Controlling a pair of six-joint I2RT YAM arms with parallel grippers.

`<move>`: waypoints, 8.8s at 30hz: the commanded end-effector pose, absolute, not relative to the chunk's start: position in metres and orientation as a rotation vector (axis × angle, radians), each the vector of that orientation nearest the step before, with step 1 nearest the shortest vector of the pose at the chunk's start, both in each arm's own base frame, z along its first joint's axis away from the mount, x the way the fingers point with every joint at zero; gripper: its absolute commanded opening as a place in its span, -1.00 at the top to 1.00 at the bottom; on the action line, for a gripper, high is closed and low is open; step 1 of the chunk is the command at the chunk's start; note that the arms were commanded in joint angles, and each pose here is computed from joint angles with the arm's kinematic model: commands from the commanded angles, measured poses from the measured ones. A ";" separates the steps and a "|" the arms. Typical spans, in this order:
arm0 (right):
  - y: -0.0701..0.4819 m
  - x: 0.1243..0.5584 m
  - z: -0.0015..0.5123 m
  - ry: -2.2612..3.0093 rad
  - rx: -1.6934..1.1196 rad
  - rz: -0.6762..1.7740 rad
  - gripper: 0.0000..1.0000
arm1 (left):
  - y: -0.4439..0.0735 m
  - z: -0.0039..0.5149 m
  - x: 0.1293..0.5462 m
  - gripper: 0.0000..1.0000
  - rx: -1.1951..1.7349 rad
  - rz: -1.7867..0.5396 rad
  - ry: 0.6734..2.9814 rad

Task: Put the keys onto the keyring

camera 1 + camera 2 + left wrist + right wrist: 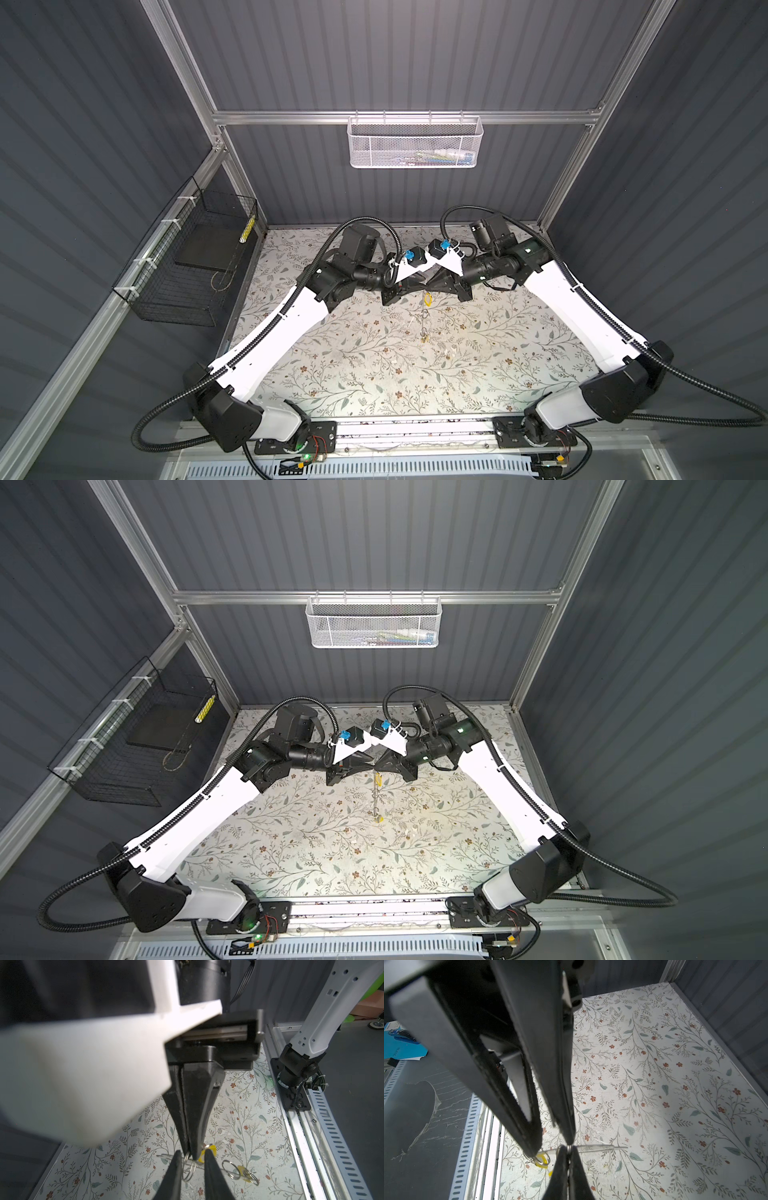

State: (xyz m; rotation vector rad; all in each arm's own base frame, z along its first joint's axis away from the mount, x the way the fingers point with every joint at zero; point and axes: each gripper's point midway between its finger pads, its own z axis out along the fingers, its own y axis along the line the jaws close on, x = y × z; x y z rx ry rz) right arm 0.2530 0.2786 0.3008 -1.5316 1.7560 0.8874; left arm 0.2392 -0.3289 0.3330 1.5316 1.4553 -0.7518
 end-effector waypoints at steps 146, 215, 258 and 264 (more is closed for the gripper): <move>0.260 0.289 0.323 1.549 -1.022 0.854 0.44 | -0.330 0.364 0.257 1.00 0.906 -1.070 0.967; 0.250 0.264 0.344 1.467 -1.152 0.842 0.41 | -0.332 0.366 0.252 1.00 0.889 -1.144 0.913; 0.263 0.277 0.340 1.481 -1.179 0.914 0.74 | -0.337 0.366 0.250 1.00 0.918 -1.184 0.893; 0.263 0.277 0.337 1.489 -1.181 0.923 0.67 | -0.336 0.368 0.250 1.00 0.910 -1.183 0.884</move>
